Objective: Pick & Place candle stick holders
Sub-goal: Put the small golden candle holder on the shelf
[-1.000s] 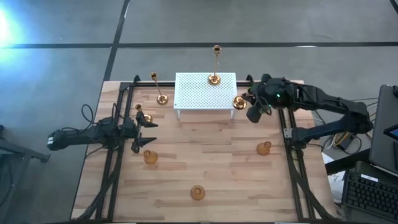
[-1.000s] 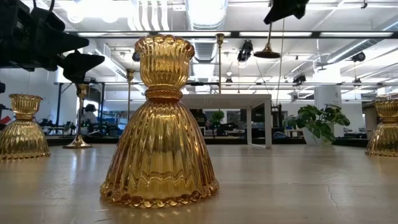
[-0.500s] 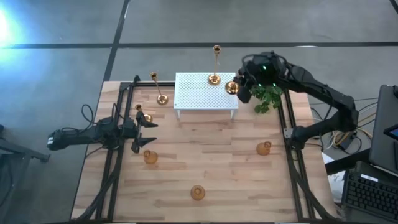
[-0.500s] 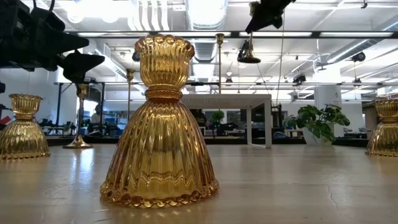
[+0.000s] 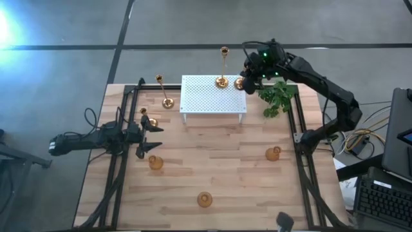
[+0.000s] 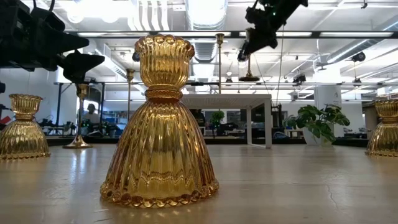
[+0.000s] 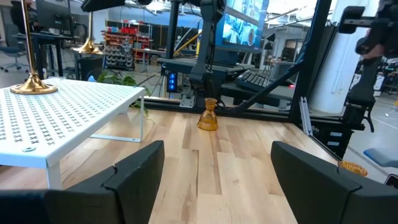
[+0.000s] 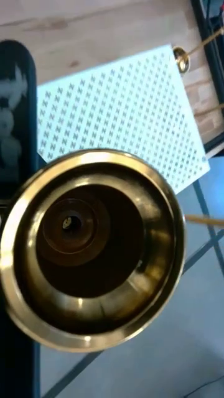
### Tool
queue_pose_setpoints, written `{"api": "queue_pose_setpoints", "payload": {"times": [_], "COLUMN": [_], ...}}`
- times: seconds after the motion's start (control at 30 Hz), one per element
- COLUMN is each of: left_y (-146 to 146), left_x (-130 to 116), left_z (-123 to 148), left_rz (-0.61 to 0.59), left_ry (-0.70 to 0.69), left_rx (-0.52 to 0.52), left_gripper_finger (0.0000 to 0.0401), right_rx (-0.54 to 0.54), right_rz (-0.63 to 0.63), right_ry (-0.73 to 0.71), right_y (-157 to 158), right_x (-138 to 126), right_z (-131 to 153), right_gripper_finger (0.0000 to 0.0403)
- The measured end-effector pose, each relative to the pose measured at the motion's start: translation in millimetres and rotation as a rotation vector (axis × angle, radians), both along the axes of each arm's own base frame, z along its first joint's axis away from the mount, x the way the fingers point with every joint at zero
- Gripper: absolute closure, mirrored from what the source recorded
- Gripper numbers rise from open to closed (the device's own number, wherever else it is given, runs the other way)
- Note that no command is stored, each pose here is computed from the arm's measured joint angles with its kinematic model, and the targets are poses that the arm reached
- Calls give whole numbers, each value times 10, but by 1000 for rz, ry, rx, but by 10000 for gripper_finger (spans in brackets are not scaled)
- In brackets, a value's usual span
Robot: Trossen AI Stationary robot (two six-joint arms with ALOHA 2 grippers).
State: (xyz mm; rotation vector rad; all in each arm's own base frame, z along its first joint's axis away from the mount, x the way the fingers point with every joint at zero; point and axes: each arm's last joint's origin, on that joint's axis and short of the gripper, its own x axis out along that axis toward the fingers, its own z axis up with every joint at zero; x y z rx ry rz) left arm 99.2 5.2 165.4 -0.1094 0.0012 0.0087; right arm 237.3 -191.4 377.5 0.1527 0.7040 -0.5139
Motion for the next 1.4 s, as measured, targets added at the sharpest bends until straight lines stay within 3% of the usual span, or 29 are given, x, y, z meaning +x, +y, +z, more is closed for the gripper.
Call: {"api": "queue_pose_setpoints", "payload": {"times": [0.37, 0.87, 1.4], "left_y": [0, 0, 0], "left_x": [0, 0, 0], "left_z": [0, 0, 0], "left_rz": [0, 0, 0], "left_ry": [0, 0, 0], "left_rx": [0, 0, 0], "left_gripper_finger": [101, 101, 101], "right_rx": [51, 106, 95], "right_rz": [-24, -30, -31], "right_ry": [31, 41, 46], "right_y": [-304, -640, -702], "right_x": [47, 205, 243], "right_z": [-211, -202, -398], "right_gripper_finger": [390, 390, 390]}}
